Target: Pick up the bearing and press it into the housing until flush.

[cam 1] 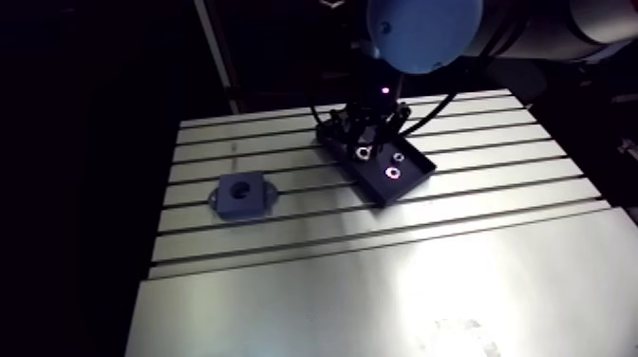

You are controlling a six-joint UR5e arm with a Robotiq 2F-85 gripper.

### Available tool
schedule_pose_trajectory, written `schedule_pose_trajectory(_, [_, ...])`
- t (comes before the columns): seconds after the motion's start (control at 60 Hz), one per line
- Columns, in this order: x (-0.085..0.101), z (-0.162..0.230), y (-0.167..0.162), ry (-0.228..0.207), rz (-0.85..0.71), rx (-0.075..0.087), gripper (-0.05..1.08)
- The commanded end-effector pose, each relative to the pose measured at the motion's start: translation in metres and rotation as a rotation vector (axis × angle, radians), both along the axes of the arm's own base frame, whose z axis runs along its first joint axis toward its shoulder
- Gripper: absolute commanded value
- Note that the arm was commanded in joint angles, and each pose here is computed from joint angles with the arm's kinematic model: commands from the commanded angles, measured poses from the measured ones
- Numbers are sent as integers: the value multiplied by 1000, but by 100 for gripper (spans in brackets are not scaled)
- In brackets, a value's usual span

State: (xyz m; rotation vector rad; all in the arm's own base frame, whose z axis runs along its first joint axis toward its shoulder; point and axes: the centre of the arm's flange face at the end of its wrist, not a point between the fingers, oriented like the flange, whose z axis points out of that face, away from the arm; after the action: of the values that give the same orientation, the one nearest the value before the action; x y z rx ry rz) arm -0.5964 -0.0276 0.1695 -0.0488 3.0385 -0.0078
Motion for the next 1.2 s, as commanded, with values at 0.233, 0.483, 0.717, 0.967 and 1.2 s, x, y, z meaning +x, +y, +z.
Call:
schedule_pose_trajectory(0.233, [0, 0, 0, 1, 0, -1, 50])
schedule_pose_trajectory(0.483, [0, 0, 0, 0, 0, -2, 55])
schedule_pose_trajectory(0.717, [0, 0, 0, 2, 0, -1, 58])
schedule_pose_trajectory(0.967, [0, 1, 0, 3, 0, -1, 61])
schedule_pose_trajectory(1.2, [-1, 12, -2, 16, 1, 1, 61])
